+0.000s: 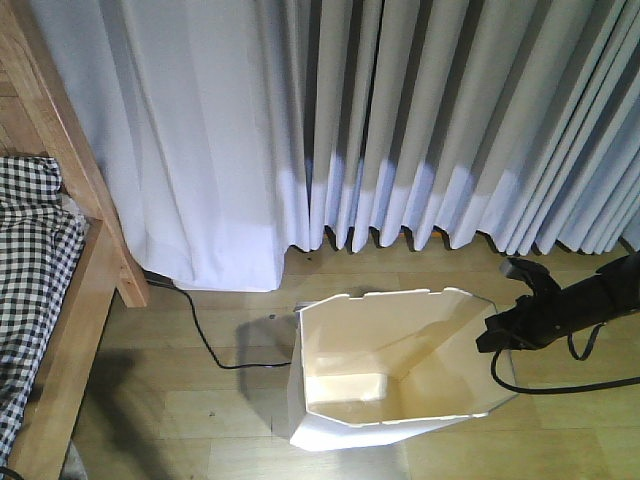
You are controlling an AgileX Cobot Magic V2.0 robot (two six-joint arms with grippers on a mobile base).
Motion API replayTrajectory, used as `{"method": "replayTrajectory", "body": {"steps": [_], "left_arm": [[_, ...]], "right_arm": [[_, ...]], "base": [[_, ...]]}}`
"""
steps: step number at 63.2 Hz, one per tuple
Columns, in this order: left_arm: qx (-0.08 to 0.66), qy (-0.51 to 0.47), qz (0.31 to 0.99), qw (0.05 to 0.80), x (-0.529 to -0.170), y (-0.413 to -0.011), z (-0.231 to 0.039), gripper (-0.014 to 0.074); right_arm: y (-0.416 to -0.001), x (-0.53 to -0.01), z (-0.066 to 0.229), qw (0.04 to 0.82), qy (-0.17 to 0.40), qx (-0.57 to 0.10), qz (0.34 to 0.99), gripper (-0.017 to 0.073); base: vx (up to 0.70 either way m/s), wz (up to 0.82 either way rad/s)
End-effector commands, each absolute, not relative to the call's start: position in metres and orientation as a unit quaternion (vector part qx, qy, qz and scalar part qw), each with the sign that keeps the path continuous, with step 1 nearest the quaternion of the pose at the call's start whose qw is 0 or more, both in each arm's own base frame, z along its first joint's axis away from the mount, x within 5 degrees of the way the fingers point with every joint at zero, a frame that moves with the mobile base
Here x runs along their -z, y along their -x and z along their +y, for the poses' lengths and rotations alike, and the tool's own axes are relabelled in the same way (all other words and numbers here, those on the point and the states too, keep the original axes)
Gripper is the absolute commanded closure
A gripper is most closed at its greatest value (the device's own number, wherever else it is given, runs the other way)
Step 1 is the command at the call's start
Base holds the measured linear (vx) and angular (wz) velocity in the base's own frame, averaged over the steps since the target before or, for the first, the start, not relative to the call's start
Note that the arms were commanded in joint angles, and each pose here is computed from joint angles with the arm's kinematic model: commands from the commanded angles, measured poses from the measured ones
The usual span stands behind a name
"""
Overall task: Move trash bin to bedside with robot
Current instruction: 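Drive along the bed toward the curtains, carrying the bin in the right gripper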
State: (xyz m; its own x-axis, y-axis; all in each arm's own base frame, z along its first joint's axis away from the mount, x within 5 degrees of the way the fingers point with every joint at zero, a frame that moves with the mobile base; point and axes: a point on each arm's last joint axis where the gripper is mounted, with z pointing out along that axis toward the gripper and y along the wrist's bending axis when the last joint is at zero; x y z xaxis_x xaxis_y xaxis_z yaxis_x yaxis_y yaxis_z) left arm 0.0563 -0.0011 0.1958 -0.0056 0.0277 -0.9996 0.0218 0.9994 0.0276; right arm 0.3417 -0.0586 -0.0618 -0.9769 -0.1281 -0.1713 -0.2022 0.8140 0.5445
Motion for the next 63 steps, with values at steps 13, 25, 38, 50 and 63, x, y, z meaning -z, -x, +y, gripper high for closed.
{"method": "replayTrajectory", "body": {"steps": [13, 25, 38, 50, 63], "left_arm": [[0.007, -0.009, 0.685, 0.729, -0.1987, -0.0561, -0.0013, 0.06], [0.007, -0.009, 0.685, 0.729, -0.1987, -0.0561, -0.0013, 0.06], [0.007, -0.009, 0.685, 0.729, -0.1987, -0.0561, -0.0013, 0.06], [0.007, -0.009, 0.685, 0.729, -0.1987, -0.0561, -0.0013, 0.06], [0.007, -0.009, 0.685, 0.729, -0.1987, -0.0561, -0.0013, 0.06]], "right_arm": [[-0.3536, 0.0211, -0.048, 0.092, 0.087, -0.384, 0.915, 0.0563], [-0.3542, 0.022, -0.049, 0.099, 0.097, -0.376, 0.916, 0.0563], [-0.3542, 0.0219, -0.0489, 0.099, 0.097, -0.376, 0.916, 0.0563], [-0.3542, 0.0219, -0.0489, 0.099, 0.097, -0.376, 0.916, 0.0563], [-0.3571, 0.0229, -0.0504, 0.114, 0.096, -0.365, 0.919, 0.0563]], "base": [[0.0, 0.0], [0.0, 0.0], [0.0, 0.0], [0.0, 0.0], [0.0, 0.0]]}}
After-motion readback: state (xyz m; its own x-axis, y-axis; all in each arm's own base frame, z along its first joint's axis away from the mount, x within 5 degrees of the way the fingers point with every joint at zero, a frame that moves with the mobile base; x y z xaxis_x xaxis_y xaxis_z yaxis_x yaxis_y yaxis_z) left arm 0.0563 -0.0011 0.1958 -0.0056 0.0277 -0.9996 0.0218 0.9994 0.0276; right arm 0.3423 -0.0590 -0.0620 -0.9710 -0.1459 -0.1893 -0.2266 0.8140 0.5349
